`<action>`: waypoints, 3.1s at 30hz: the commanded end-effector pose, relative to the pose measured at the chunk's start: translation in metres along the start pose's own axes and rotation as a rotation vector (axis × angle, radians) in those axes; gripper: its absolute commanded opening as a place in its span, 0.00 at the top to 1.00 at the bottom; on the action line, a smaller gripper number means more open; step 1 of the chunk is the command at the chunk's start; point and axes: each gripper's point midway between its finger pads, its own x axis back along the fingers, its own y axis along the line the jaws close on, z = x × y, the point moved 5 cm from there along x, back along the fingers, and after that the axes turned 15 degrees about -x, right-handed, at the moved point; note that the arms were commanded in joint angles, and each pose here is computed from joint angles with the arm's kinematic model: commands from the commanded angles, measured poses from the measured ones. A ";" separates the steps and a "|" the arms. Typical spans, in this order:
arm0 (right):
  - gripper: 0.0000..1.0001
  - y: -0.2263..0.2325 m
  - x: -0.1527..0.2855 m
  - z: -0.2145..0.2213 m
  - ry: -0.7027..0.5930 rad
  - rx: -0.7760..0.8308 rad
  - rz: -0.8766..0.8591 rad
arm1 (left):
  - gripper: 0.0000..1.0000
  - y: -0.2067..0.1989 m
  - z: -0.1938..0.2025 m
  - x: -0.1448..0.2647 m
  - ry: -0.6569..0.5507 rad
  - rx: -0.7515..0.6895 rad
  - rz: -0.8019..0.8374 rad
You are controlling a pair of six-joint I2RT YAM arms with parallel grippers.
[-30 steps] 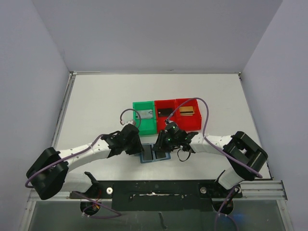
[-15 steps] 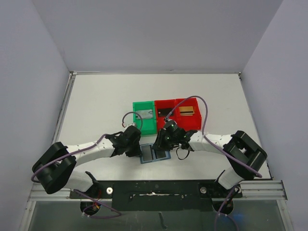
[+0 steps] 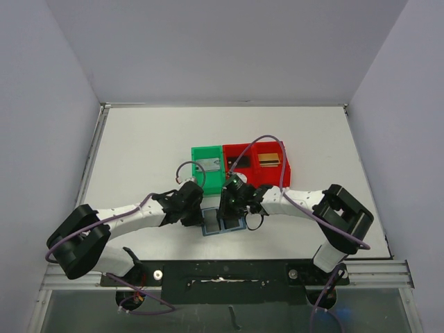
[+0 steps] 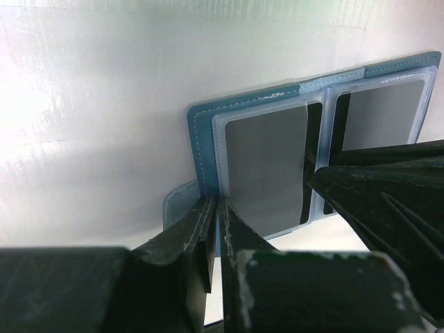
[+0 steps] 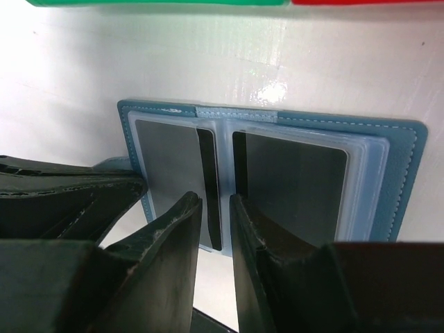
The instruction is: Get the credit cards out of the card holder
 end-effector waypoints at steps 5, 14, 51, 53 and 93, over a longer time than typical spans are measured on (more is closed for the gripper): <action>0.75 0.001 -0.005 0.001 -0.006 0.013 0.025 | 0.95 0.011 0.015 -0.007 0.035 -0.007 -0.027; 0.82 0.012 -0.008 0.006 0.028 0.008 -0.074 | 0.96 0.009 0.014 -0.007 0.033 -0.004 -0.022; 1.00 -0.007 0.005 -0.006 0.013 -0.103 -0.191 | 0.85 -0.006 -0.005 0.018 -0.050 0.009 0.051; 0.99 -0.007 0.005 -0.006 0.013 -0.100 -0.188 | 0.80 -0.014 -0.013 0.027 -0.083 0.011 0.093; 0.77 -0.008 0.003 -0.004 0.036 -0.122 -0.241 | 0.94 -0.001 0.020 -0.013 0.060 -0.014 0.074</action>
